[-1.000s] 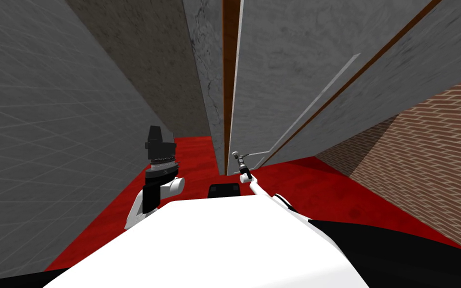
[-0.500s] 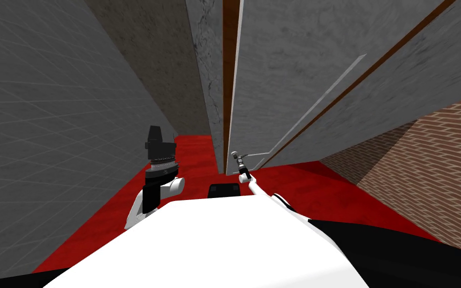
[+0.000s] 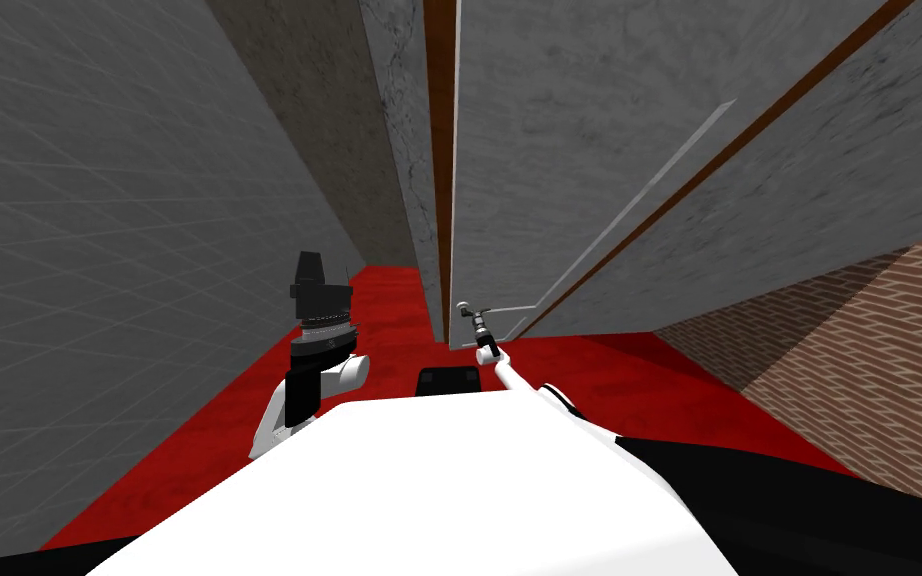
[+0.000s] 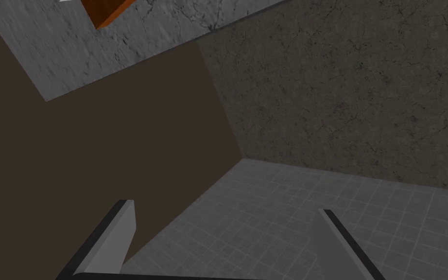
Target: Push the door open
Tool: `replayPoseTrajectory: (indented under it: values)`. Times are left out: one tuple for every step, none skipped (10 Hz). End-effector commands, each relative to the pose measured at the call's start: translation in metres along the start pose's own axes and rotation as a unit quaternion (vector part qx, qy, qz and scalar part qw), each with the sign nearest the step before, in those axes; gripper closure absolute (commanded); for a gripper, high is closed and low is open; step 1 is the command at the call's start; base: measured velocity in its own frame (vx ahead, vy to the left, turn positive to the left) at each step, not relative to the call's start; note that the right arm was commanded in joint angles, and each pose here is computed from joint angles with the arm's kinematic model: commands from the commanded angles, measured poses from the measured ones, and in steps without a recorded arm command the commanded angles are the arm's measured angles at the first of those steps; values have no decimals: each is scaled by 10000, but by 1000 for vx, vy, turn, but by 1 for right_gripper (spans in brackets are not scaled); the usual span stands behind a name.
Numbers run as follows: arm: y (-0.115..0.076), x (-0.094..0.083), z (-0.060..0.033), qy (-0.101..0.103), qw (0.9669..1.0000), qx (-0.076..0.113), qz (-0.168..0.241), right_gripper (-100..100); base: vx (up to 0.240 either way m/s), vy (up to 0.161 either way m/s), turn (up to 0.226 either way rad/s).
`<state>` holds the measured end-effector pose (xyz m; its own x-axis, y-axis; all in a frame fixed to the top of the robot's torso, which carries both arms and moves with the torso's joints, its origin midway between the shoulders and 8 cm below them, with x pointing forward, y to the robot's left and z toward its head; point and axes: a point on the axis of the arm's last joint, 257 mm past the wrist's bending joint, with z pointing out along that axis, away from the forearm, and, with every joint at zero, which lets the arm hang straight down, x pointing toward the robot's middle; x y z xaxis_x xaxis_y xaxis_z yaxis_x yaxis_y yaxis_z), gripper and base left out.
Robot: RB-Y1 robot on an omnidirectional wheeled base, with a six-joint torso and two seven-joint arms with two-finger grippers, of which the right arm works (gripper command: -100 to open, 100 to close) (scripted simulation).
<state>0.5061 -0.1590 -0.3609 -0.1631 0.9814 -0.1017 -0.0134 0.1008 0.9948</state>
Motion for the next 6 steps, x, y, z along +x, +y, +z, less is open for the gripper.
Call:
replayPoseTrajectory:
  values:
    - [27, -69, 20, -78, 9999, -29, -59, 100, -187, -162, 210]
    - [29, -47, 36, -81, 9999, -30, -72, 100, -154, -203, 221]
    - [31, -22, 53, -83, 9999, -30, -84, 100, -157, -185, 238]
    - [33, 5, 70, -85, 9999, -30, -95, 100, -163, -135, 188]
    - [36, 34, 87, -86, 9999, -29, -105, 100, -168, -164, 208]
    - [39, 66, 104, -86, 9999, -29, -113, 100, -198, -176, 226]
